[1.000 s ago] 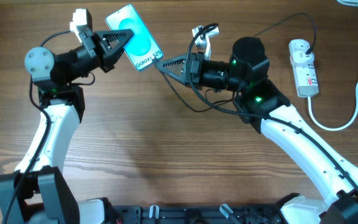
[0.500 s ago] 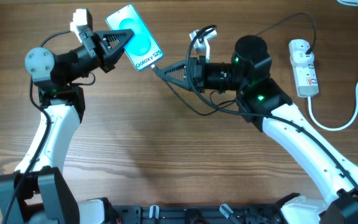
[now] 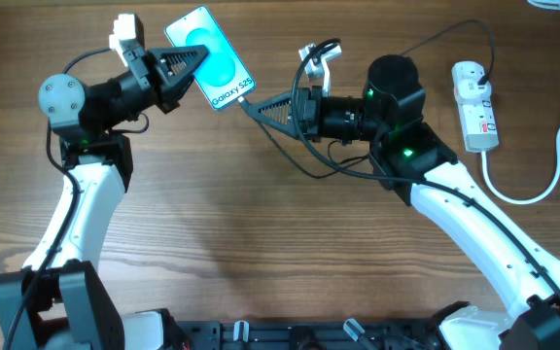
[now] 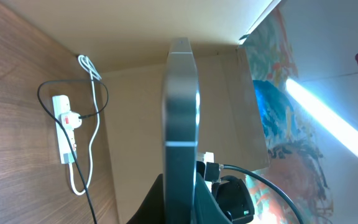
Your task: Plug charger to phone and switch on socket
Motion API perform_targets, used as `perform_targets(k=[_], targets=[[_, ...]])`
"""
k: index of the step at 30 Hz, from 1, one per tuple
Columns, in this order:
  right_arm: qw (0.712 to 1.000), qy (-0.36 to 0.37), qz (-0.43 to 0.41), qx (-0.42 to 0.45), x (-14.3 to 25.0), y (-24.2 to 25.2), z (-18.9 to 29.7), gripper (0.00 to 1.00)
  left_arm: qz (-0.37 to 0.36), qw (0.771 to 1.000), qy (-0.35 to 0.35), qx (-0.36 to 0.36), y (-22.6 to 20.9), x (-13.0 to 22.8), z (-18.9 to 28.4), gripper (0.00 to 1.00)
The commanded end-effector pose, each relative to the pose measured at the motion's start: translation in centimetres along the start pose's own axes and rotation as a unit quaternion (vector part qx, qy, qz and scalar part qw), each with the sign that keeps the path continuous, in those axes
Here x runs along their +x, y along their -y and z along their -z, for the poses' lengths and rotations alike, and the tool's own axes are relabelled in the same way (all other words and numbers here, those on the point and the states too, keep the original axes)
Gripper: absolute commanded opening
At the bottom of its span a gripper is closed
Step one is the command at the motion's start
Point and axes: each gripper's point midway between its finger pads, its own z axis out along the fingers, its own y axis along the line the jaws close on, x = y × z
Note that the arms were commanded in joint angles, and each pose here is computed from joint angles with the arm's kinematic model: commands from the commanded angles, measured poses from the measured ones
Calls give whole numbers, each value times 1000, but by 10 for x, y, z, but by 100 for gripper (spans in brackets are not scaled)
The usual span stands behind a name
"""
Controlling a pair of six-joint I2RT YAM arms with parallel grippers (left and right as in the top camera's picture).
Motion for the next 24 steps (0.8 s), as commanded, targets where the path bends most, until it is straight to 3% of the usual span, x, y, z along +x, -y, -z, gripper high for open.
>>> perform_targets(k=[1, 24], targets=[[1000, 8, 2, 5, -3, 4, -1, 4, -16, 1000, 5, 8, 13, 0, 0, 4], [1000, 10, -8, 23, 2, 11, -8, 4, -27, 1000, 6, 8, 13, 0, 0, 4]])
